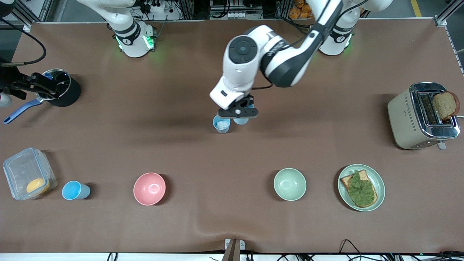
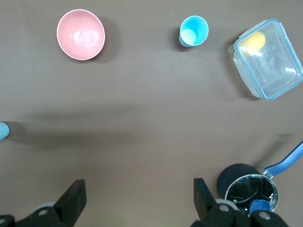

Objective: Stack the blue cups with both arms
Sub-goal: 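Carry the held cup with the left gripper above the center cup, then lower the held cup into the center cup and open the left gripper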

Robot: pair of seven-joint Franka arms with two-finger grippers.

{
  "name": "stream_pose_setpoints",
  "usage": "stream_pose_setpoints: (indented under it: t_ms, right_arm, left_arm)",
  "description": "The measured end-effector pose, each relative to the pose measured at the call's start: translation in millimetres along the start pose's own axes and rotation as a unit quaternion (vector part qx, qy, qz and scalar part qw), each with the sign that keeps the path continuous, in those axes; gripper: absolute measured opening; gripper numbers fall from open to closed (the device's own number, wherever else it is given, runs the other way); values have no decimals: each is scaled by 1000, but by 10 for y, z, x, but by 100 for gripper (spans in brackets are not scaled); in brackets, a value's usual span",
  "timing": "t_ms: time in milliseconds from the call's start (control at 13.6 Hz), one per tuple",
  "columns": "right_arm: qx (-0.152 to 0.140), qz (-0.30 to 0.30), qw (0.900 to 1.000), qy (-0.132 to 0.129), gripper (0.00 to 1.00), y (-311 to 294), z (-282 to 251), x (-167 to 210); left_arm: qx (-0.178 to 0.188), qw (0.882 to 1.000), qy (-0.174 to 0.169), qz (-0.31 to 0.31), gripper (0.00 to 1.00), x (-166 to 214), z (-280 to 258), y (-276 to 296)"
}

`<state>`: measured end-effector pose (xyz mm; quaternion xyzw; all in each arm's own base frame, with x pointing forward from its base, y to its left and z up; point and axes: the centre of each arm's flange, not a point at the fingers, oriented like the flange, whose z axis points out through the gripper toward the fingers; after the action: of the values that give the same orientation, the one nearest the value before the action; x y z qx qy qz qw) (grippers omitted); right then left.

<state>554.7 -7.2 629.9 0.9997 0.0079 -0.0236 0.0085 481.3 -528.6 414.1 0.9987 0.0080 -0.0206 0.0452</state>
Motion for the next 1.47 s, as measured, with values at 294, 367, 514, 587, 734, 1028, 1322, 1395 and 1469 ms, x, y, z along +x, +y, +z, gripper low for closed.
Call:
stream_pose_setpoints:
  t_ms: [294, 367, 514, 587, 734, 1028, 1322, 1395, 1469]
  right_arm:
    - [7, -1, 1000, 0, 100, -20, 0, 1]
    - [9, -1, 1000, 0, 100, -27, -1, 1]
    - [9, -2, 1000, 0, 100, -31, 0, 1]
    - [9, -2, 1000, 0, 100, -32, 0, 1]
    - [9, -2, 1000, 0, 100, -36, 4, 3]
    - [18, -4, 1000, -1, 100, -66, 9, 8]
    - [19, -4, 1000, -1, 100, -69, 8, 9]
    - [19, -4, 1000, -1, 100, -69, 10, 10]
    - [19, -4, 1000, -1, 100, -69, 12, 10]
  left_arm:
    - [2, 1000, 0, 17, 4, -147, 117, 211]
    - [7, 1000, 1, 21, 4, -184, 226, 266]
    - [12, 1000, 5, 26, 4, -222, 469, 357]
    - [12, 1000, 6, 27, 4, -222, 569, 384]
    - [12, 1000, 8, 25, 4, -187, 650, 392]
    - [-8, 999, 25, 24, 4, -138, 628, 440]
    - [-11, 999, 27, 23, 4, -118, 787, 462]
    - [-10, 999, 26, 24, 4, -128, 809, 469]
    - [-9, 999, 25, 24, 4, -142, 826, 480]
